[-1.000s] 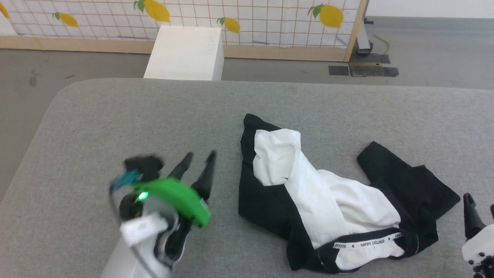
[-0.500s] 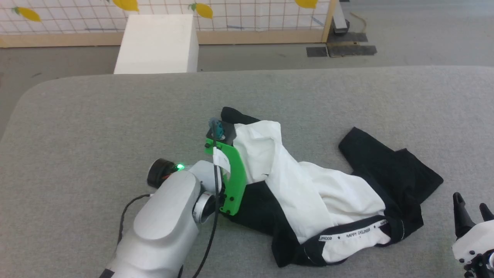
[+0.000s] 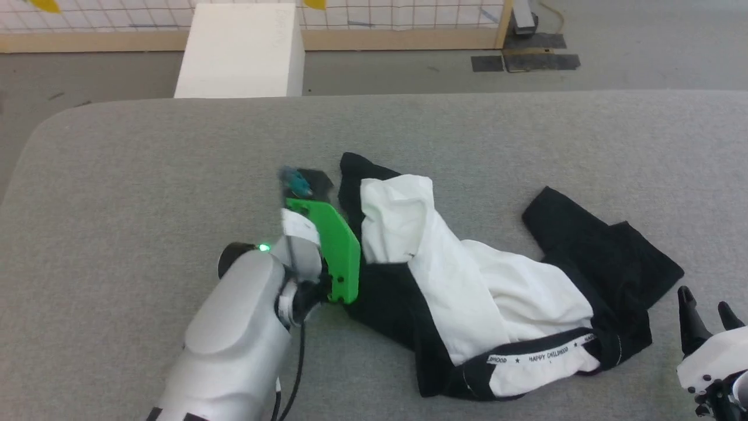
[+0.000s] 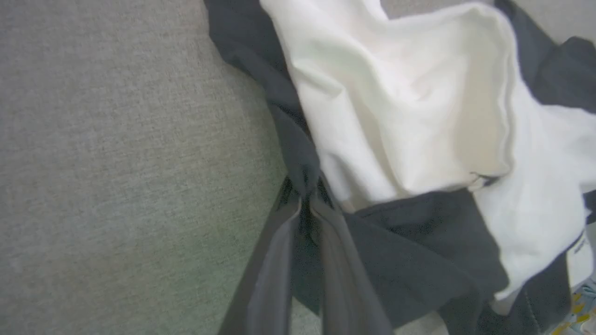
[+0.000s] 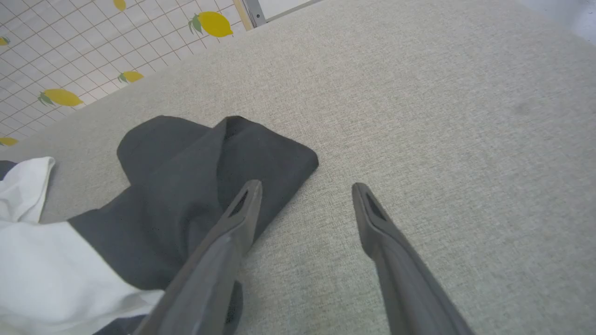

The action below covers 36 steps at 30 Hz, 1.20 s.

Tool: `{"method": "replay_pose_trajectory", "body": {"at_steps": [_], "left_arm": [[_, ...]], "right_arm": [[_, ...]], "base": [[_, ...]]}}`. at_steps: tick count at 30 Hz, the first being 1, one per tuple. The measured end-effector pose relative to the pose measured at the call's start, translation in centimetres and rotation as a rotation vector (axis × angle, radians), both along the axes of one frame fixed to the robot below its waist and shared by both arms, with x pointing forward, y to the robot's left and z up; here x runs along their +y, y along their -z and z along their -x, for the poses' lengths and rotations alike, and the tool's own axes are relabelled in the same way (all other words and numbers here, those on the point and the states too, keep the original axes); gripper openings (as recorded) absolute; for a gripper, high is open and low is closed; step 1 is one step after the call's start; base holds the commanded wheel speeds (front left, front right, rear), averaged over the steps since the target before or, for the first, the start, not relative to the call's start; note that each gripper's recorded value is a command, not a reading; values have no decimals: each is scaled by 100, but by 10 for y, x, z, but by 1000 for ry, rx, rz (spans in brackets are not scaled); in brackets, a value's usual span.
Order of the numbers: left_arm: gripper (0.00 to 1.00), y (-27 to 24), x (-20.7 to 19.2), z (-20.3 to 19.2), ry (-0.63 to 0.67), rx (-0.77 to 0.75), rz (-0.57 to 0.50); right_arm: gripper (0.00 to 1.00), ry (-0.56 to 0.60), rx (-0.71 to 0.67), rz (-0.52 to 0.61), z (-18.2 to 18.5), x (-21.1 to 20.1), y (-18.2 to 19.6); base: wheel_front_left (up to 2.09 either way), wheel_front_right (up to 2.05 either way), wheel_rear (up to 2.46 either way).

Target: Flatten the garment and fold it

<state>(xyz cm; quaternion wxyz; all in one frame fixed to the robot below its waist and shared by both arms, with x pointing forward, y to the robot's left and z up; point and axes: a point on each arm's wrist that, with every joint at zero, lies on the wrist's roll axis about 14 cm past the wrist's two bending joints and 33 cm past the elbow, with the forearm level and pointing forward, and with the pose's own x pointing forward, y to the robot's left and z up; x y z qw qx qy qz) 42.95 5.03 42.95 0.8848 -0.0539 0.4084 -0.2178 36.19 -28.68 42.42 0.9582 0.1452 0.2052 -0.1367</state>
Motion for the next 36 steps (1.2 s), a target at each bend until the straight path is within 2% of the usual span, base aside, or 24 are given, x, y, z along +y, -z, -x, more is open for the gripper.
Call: {"method": "replay_pose_trajectory", "body": {"at_steps": [5, 8, 9, 12, 14, 18, 19, 20, 21, 22, 24, 27, 30, 32, 36], "left_arm": [[0, -53, 43, -37, -291, -197, 220], [0, -85, 93, -50, -474, -334, 280], [0, -101, 130, -48, -602, -413, 314], [0, -90, 191, -22, -811, -433, 299], [0, -59, 223, 10, -943, -366, 271], [0, -6, 254, 70, -1132, -226, 261], [0, 0, 255, 77, -1148, -206, 260], [28, 6, 255, 84, -1174, -188, 284], [91, 9, 253, 87, -1180, -176, 292], [100, 10, 252, 88, -1179, -177, 292], [100, -1, 255, 84, -1184, -240, 317], [100, -39, 259, 71, -1126, -438, 343], [100, -82, 261, 61, -1018, -671, 283], [100, -105, 255, 59, -924, -814, 199], [100, -107, 234, 67, -793, -926, 76]], "right_arm": [[100, -48, -10, -1, -10, 15, -2], [100, -80, -19, -5, -16, 25, -5], [100, -96, -28, -8, -18, 31, -8], [100, -128, -28, -11, -20, 41, -8], [100, -148, -30, -13, -21, 48, -9], [100, -194, -23, -18, -25, 63, -8], [100, -201, -21, -19, -26, 65, -7], [100, -208, -20, -19, -27, 68, -7], [100, -215, -19, -20, -29, 70, -7], [100, -224, -16, -20, -30, 73, -6], [100, -232, -12, -22, -31, 76, -5], [100, -246, -11, -23, -32, 80, -5], [100, -251, -14, -23, -31, 82, -6], [100, -256, -15, -25, -30, 84, -7], [100, -283, -21, -25, -31, 92, -9]], "base": [[0, 0, 0], [0, 0, 0], [0, 0, 0], [0, 0, 0], [0, 0, 0], [0, 0, 0], [0, 0, 0], [0, 0, 0], [0, 0, 0], [0, 0, 0], [0, 0, 0], [0, 0, 0], [0, 0, 0], [0, 0, 0], [0, 0, 0]]}}
